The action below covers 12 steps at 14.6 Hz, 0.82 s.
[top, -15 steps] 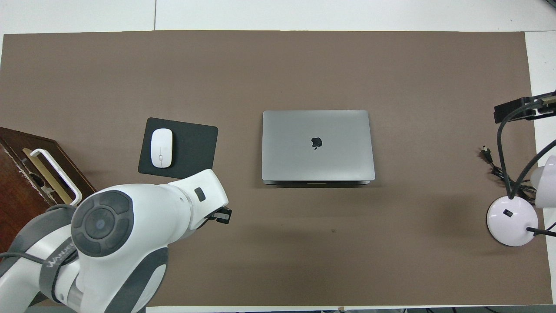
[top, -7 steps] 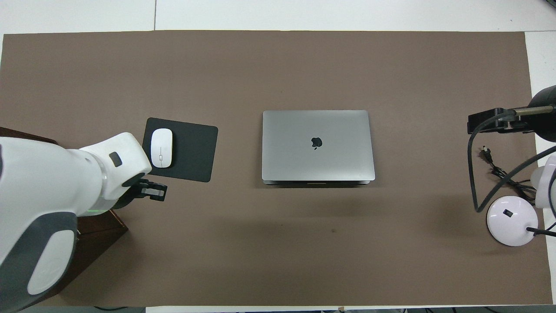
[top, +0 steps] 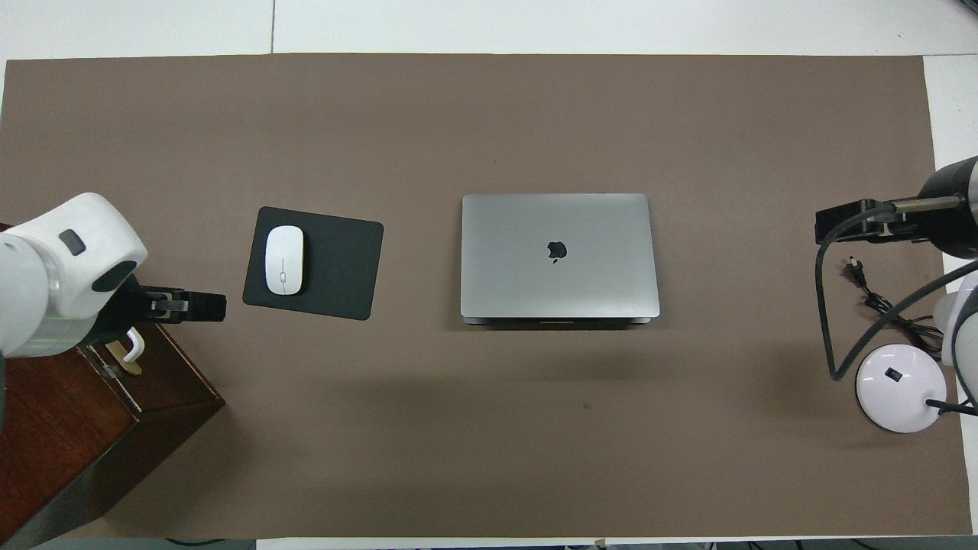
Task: Close laptop with both arms
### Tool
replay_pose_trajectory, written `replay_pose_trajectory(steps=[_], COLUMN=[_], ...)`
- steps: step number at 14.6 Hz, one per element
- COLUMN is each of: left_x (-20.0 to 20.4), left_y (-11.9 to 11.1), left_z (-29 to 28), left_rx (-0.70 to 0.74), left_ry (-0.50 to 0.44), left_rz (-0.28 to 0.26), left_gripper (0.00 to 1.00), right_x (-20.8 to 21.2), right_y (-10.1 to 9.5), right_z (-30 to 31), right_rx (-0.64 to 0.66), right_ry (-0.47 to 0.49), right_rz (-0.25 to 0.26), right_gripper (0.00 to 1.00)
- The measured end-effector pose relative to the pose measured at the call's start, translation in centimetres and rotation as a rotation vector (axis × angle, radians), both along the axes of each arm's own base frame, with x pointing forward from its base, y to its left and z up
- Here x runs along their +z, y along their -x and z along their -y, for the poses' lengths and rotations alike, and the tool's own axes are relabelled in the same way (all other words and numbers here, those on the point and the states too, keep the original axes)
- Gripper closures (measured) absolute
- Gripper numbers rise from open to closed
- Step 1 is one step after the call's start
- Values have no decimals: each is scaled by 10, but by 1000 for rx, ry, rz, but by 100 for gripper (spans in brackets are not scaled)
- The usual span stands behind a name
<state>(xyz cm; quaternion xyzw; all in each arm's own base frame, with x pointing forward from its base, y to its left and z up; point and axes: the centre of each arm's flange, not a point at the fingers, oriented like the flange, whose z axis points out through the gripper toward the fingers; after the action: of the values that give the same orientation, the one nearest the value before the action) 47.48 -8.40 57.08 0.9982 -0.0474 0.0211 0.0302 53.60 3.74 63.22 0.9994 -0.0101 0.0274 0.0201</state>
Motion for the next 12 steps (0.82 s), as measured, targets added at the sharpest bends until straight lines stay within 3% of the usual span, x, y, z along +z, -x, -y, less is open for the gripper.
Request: replay_pose_trajectory(steps=[1,12], left_x=[0,35], left_y=[-2,-23], left_z=[-15,-82], left_rx=[31,173], left_ry=[0,3], left_rz=[0,67], left_gripper=[0,0], right_x=[0,0], right_y=[0,0], right_z=[1,6], right_rx=[4,12], right_ry=[0,1], right_rz=[-1,0], right_gripper=[0,0])
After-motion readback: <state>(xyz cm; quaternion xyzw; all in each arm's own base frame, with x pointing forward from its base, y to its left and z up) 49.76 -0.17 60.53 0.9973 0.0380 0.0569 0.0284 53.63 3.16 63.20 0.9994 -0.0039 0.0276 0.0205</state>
